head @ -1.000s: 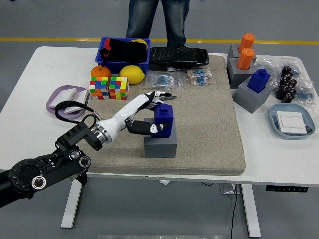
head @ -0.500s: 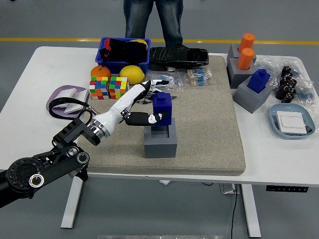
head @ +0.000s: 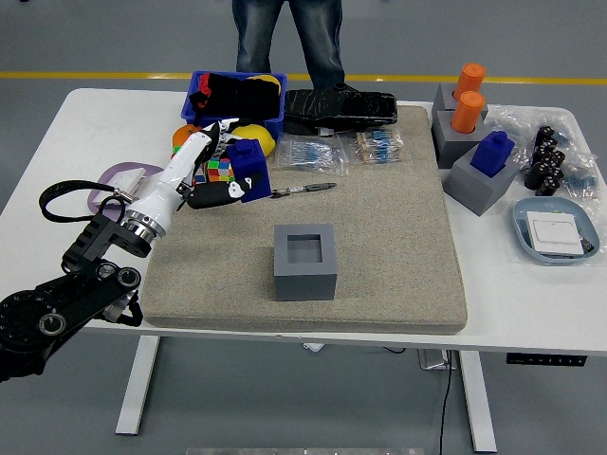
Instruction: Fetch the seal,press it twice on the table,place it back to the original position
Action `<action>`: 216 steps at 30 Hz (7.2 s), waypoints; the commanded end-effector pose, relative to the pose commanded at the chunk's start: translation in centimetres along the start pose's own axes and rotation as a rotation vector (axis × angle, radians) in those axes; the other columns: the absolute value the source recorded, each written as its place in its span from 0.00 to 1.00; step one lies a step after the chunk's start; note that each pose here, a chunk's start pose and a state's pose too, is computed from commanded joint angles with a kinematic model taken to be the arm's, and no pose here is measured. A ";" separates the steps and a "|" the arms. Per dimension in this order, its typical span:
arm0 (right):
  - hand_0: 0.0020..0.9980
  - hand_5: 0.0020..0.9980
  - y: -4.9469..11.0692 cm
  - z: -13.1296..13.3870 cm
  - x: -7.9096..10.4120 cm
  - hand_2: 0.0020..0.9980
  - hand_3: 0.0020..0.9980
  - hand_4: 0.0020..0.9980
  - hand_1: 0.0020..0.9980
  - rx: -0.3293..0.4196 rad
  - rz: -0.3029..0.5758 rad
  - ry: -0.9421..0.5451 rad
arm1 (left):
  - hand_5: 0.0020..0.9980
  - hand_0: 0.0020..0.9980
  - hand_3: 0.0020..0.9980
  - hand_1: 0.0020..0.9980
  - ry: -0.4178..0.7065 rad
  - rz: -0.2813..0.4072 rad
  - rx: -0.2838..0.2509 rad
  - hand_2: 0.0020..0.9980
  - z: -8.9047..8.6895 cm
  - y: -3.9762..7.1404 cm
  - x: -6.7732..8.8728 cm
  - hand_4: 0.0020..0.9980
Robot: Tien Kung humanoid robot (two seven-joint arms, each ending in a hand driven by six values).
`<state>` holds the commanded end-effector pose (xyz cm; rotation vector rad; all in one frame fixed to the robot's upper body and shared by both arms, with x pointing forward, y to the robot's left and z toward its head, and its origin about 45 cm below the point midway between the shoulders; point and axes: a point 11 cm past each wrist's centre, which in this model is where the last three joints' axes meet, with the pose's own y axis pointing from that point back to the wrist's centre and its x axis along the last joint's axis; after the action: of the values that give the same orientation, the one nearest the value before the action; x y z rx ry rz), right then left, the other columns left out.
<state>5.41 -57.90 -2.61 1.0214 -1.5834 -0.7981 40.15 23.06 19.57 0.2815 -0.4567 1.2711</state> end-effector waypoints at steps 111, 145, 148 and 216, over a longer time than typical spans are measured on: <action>0.78 0.44 0.0 0.1 0.1 0.66 0.61 0.79 0.68 -0.001 -0.002 0.017 | 0.00 0.57 0.84 0.48 0.017 -0.285 -0.054 0.47 2.9 2.4 -8.1 0.58; 0.78 0.44 0.1 0.0 0.3 0.66 0.61 0.79 0.68 0.003 0.000 0.021 | 0.00 0.57 0.84 0.48 -0.051 -0.328 -0.048 0.47 2.2 2.0 -8.3 0.59; 0.78 0.44 0.1 0.0 0.3 0.66 0.62 0.79 0.68 0.003 0.000 0.021 | 0.00 0.57 0.84 0.48 -0.052 -0.330 -0.049 0.47 2.3 2.1 -8.4 0.59; 0.78 0.45 0.1 -0.7 0.4 0.66 0.61 0.79 0.68 0.018 0.004 0.021 | 0.00 0.58 0.84 0.49 -0.032 -0.317 -0.038 0.50 1.7 2.0 -8.8 0.60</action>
<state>6.00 -58.23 -2.22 1.0367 -1.5771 -0.7694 35.94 15.38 16.78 0.3290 -0.4436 0.9488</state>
